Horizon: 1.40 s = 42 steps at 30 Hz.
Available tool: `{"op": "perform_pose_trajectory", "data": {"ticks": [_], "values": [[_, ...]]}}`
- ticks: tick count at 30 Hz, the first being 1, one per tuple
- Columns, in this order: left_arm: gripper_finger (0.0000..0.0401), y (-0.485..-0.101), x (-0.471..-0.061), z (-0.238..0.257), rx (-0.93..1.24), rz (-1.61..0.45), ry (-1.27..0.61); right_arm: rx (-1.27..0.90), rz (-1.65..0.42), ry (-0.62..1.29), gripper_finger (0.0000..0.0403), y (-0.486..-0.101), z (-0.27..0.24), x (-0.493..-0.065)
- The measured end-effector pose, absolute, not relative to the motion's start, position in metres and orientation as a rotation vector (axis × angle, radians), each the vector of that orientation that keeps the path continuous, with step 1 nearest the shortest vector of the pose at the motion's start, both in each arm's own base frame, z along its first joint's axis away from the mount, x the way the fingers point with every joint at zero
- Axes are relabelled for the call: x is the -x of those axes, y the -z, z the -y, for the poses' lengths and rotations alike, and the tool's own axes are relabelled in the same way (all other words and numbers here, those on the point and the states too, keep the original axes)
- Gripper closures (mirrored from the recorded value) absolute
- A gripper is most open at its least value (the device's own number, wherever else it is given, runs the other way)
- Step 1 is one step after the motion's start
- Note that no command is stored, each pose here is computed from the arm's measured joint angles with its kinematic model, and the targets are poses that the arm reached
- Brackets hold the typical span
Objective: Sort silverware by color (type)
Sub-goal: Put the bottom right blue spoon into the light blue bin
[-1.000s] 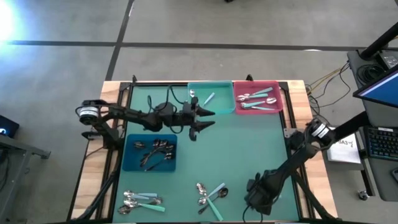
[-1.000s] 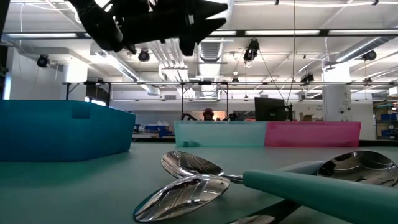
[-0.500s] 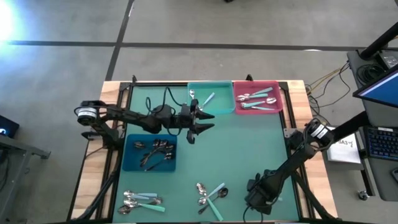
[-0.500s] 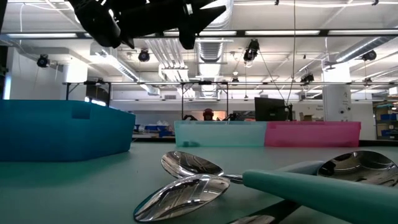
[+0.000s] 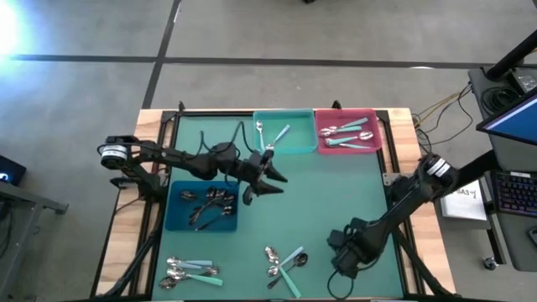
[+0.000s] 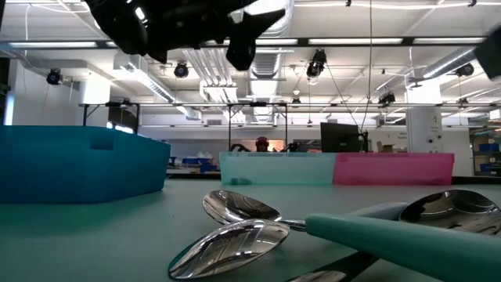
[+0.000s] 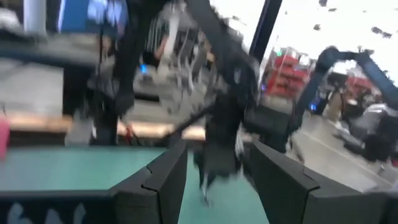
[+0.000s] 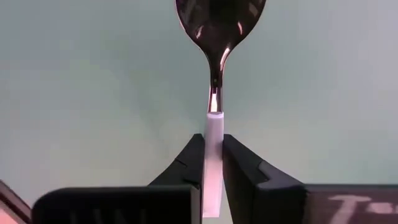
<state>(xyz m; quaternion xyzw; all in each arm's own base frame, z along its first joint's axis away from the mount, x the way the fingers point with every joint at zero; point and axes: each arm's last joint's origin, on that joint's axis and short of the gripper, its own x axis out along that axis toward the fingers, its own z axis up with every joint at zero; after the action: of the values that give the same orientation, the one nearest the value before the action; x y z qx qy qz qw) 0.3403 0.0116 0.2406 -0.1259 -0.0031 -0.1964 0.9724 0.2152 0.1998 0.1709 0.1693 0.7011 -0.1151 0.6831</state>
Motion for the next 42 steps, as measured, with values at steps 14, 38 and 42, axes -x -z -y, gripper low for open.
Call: {"op": "perform_pose_trajectory", "data": {"ticks": [14, 38, 42], "values": [[0.0242, -0.227, -0.341, 0.003, 0.249, -0.119, 0.357, -0.085, -0.769, 0.442, 0.0379, -0.235, -0.14, -0.26], [0.0242, -0.235, -0.342, 0.007, 0.185, -0.026, 0.307, 0.088, -0.494, 0.416, 0.038, -0.276, -0.106, -0.316], [0.0253, -0.237, -0.342, 0.006, 0.181, -0.002, 0.298, 0.088, -0.49, 0.406, 0.038, -0.278, -0.107, -0.317]]}}
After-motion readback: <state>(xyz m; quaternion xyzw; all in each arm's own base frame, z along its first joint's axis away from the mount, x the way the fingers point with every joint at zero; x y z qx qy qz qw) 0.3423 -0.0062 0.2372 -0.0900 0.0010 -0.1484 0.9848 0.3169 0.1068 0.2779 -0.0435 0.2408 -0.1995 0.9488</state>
